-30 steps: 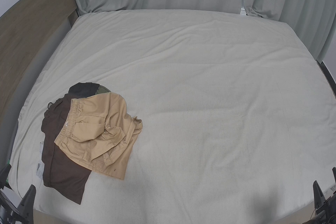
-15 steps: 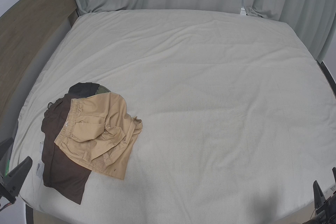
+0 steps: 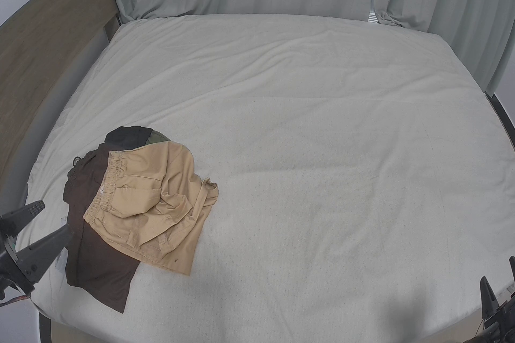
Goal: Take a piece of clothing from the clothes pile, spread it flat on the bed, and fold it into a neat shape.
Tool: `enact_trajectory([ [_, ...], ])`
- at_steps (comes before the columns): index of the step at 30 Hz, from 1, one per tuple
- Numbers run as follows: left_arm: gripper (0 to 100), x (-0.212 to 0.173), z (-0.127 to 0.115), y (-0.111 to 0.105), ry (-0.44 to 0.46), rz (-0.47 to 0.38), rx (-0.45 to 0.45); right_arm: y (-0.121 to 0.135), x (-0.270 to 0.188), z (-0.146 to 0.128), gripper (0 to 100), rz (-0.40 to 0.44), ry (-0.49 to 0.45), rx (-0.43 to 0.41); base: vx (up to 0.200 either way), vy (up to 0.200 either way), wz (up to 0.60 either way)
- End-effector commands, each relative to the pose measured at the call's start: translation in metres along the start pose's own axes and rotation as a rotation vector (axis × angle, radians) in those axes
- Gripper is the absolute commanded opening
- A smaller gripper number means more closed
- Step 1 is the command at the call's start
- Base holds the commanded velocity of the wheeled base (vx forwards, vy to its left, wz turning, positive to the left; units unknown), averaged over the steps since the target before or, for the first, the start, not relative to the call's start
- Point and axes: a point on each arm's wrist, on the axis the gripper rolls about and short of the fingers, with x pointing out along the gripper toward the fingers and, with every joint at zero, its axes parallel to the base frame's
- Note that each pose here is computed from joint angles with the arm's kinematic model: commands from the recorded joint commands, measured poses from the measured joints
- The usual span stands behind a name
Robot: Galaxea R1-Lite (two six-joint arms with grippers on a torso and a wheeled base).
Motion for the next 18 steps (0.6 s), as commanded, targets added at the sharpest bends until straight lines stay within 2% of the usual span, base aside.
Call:
enact_trajectory([
  [1,100,0.009,0.002,0.002,0.027,-0.002,-0.031,0.0,0.0,-0.005,100,0.001,0.001,-0.002,0.0,0.0,0.0],
  [4,100,0.018,0.006,0.004,0.036,-0.019,-0.082,0.0,0.0,-0.005,100,0.0,0.001,0.0,0.0,0.0,0.0],
  [11,100,0.034,0.006,0.01,0.08,-0.044,-0.104,0.0,0.0,-0.005,100,0.0,0.001,0.0,0.0,0.0,0.0],
  [16,100,0.056,0.008,0.029,0.089,-0.035,-0.126,0.0,0.0,-0.005,100,0.0,0.001,0.0,0.0,0.0,0.0],
  [18,100,0.056,0.008,0.029,0.089,-0.035,-0.126,0.0,0.0,-0.005,100,0.0,0.001,0.0,0.0,0.0,0.0],
])
